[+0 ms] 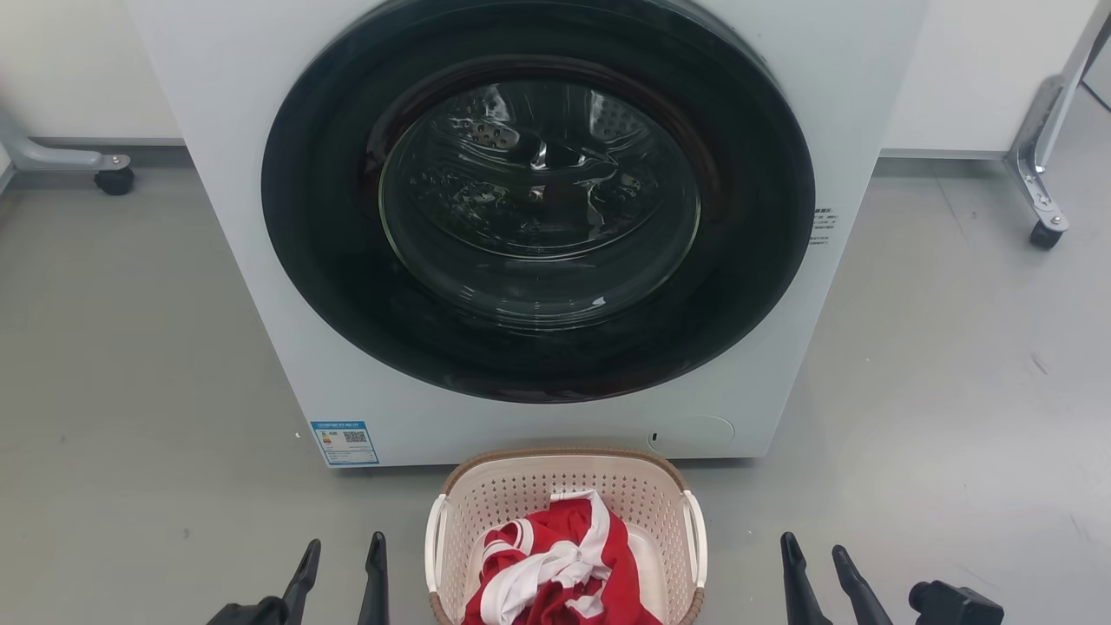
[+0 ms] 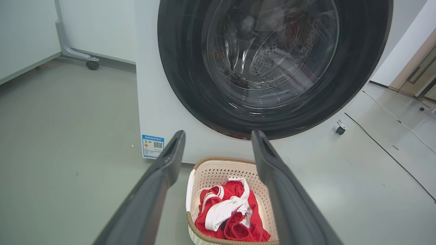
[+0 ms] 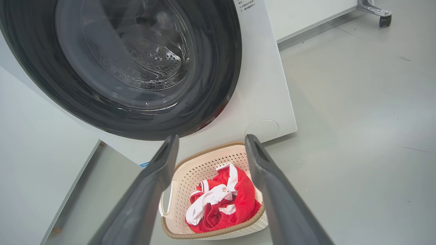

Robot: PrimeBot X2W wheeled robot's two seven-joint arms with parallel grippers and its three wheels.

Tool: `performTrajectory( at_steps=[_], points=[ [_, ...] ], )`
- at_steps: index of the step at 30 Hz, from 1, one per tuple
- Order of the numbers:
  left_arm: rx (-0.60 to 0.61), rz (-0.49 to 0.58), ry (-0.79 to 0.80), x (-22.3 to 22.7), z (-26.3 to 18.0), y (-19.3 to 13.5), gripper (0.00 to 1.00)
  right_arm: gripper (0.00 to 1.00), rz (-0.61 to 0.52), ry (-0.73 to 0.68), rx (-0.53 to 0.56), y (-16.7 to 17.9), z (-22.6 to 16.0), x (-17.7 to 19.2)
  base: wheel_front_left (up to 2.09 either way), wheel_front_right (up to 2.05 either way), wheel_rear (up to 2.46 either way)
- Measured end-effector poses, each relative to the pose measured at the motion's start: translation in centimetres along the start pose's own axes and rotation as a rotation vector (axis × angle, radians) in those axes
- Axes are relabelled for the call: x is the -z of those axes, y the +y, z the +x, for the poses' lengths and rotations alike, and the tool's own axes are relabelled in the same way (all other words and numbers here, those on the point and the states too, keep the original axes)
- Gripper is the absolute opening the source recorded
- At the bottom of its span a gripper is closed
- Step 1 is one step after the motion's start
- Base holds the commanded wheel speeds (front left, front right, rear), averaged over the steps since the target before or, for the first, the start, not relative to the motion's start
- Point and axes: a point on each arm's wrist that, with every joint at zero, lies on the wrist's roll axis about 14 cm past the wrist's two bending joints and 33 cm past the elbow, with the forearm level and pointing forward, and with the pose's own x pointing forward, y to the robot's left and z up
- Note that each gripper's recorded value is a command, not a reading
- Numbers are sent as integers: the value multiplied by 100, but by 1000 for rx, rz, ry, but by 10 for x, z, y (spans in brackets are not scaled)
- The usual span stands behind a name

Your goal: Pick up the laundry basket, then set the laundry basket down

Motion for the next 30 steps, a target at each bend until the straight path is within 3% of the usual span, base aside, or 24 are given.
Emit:
performTrajectory(
  at_steps=[21,30],
  points=[
    [45,293,-84,-4,-12,-14,100,100,-302,-79,-95,31,-6,-1,0,0,0],
    [42,312,-93,-4,-14,-15,100,100,-353,-96,-112,36,-9,-1,0,0,0]
  ],
)
